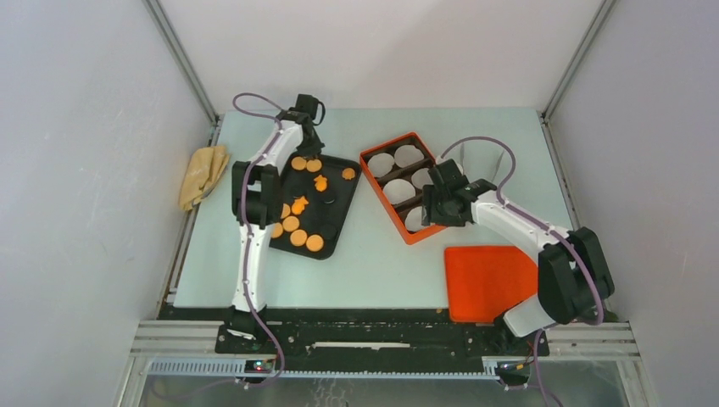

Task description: Pack the cookies

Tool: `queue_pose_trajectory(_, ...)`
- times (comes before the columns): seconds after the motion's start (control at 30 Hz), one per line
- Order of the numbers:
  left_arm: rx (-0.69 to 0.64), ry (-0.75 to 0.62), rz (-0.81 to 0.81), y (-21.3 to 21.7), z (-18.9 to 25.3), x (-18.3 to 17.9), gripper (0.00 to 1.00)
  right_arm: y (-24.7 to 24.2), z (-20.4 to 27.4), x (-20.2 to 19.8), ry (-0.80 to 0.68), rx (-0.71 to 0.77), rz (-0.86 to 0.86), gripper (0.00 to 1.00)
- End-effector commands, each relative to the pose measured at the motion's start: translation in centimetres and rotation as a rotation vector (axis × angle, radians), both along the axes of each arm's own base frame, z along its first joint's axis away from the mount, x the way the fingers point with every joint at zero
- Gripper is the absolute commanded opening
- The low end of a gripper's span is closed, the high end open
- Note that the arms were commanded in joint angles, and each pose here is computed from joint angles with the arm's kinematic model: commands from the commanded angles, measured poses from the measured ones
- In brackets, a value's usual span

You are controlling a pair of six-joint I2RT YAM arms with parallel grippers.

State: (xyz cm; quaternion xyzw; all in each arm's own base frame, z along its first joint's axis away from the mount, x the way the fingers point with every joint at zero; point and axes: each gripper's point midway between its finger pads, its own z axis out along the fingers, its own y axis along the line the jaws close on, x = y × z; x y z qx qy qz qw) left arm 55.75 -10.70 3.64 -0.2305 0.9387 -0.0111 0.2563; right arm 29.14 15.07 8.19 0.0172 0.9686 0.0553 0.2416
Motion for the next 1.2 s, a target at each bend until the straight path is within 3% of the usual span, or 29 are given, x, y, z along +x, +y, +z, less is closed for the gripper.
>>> queue_pose_trajectory(0.0,-0.042,-0.028,0.045,1.6,0.2,1.5,0.15,2.2,2.0,3.7,-0.122,0.027,0.056,0.68)
queue_pose_trajectory(0.17,-0.057,-0.038,0.041,1.6,0.6,1.9,0.15,3.4,0.2,5.2,-0.086,0.016,0.079,0.66)
queue_pose_trajectory(0.3,-0.083,-0.052,0.044,1.5,1.2,2.3,0.15,4.8,-2.8,4.8,0.004,0.01,0.127,0.57)
queue_pose_trajectory(0.63,-0.111,-0.101,0.032,1.8,3.3,3.5,0.17,8.8,-2.8,-2.3,0.064,-0.037,0.297,0.56)
queue_pose_trajectory(0.93,-0.176,-0.09,-0.024,0.3,2.4,3.6,0.14,15.6,-1.8,-9.8,0.172,0.136,0.506,0.57)
queue_pose_trajectory(1.17,-0.248,-0.099,-0.096,-2.2,1.9,3.9,0.13,19.0,-3.0,-10.8,0.224,0.191,0.577,0.57)
